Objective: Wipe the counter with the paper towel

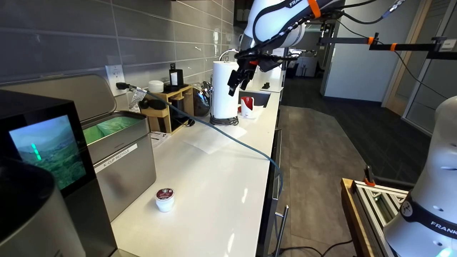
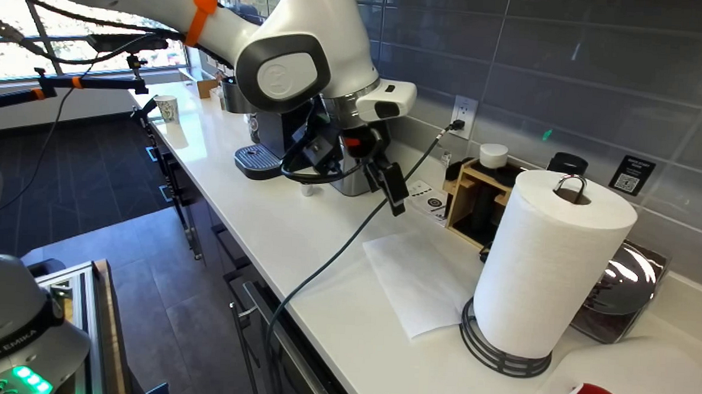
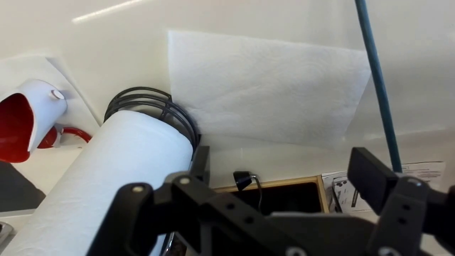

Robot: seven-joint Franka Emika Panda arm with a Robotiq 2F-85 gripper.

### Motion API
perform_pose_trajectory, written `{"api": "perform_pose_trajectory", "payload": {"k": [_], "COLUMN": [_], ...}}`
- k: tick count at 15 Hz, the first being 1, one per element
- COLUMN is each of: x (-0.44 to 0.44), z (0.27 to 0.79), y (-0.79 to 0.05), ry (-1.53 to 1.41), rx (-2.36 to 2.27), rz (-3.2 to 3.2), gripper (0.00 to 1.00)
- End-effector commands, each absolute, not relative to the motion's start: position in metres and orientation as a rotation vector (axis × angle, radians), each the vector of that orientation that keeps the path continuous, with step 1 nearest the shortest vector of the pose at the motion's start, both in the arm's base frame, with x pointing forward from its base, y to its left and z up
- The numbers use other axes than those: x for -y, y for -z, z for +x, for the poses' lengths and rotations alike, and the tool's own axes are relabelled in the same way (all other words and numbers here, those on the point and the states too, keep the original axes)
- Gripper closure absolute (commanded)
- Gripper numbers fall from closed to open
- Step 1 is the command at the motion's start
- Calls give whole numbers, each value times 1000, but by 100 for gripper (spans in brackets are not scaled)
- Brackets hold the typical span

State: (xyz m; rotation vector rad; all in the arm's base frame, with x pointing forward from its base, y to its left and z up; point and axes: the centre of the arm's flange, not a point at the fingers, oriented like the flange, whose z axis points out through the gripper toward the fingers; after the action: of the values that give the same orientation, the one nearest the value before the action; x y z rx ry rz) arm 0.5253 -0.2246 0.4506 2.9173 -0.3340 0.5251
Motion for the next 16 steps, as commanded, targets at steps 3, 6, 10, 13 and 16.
{"api": "perform_pose_trajectory", "payload": {"k": [3,6,10,13,16], "x": [241,263,279,276,268], "z": [544,567,605,621,609], "y": [-430,-406,-371,-344,-344], "ry": [-532,-522,-570,-603,-561], "rx": [345,364,428,493,454], "rz": [2945,2957,2951,2927,2934], "gripper": [0,0,0,0,0]}}
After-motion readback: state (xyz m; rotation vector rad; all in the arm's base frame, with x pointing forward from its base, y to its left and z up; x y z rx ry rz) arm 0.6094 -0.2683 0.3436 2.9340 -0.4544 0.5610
